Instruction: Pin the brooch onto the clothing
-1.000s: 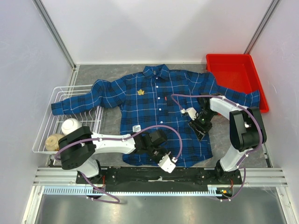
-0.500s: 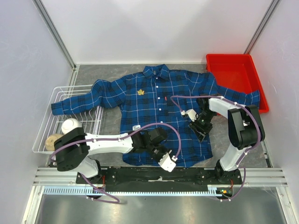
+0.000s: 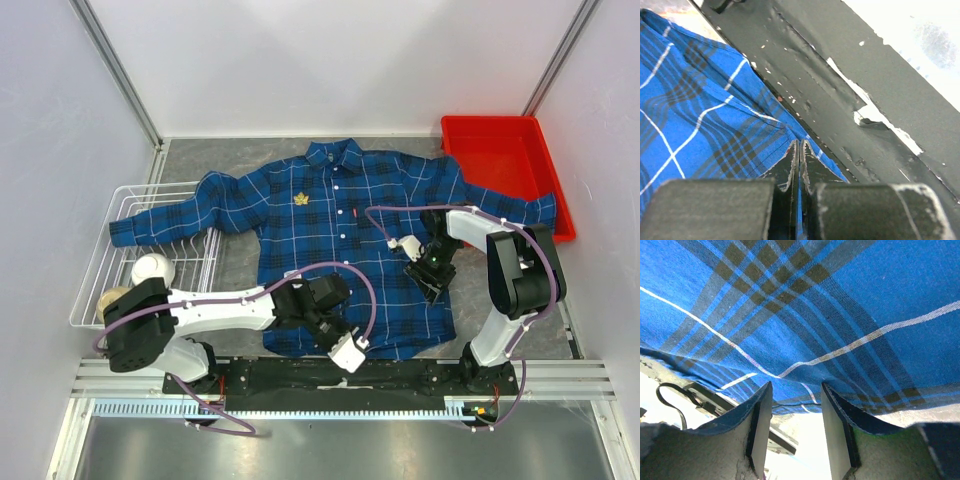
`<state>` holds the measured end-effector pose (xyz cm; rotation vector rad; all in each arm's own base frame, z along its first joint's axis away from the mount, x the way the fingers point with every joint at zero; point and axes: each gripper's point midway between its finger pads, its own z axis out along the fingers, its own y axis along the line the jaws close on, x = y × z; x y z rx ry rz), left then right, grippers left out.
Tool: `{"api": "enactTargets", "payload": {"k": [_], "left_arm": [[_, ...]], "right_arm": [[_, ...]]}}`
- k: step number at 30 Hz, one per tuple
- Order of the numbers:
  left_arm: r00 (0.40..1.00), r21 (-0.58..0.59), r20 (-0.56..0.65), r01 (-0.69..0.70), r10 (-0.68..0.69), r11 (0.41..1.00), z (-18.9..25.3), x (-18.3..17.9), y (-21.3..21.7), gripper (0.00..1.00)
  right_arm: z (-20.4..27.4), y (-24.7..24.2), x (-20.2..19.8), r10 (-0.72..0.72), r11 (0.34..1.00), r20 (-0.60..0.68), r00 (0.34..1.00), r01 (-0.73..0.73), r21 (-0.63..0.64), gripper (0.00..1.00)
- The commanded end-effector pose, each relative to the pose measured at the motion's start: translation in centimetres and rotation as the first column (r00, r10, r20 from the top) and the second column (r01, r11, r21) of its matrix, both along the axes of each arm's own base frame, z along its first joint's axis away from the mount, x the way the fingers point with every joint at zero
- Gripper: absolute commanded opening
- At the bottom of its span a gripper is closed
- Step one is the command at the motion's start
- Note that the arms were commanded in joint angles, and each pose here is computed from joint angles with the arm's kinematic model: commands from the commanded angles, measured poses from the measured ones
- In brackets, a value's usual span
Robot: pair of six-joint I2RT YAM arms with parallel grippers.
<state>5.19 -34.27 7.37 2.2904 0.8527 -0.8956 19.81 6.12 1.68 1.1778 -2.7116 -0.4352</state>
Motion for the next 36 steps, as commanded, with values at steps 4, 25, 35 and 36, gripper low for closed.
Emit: {"api": "enactTargets", "payload": {"k": [4,25,35,36], "left_arm": [[0.998,0.092,-0.064,0.033,-0.027,0.995,-2.7,-0.8,0.9,0.22],[0.402,0.12,-0.344,-0.877,0.848,0.465,17.4,21.4,10.6,0.77],[-0.246,0.335,-0.447,-0.937,0.86,-0.094,17.6,30.6,20.6,0.96],[-0.286,0.373,-0.435,-0.92,0.854,-0.117,16.2,30.6,21.2,0.96]], "right_arm": [[0.0,-0.2,0.6,0.009,1.0,0.019,1.0,-0.009,-0.002,0.53],[20.8,5.7,14.8,-0.301,0.92,0.767,0.567,-0.04,0.39,0.98],[19.6,5.1,19.1,-0.595,0.797,0.609,0.525,0.286,0.532,0.98],[17.7,4.8,18.5,-0.594,0.797,0.581,0.557,0.311,0.518,0.98]]}}
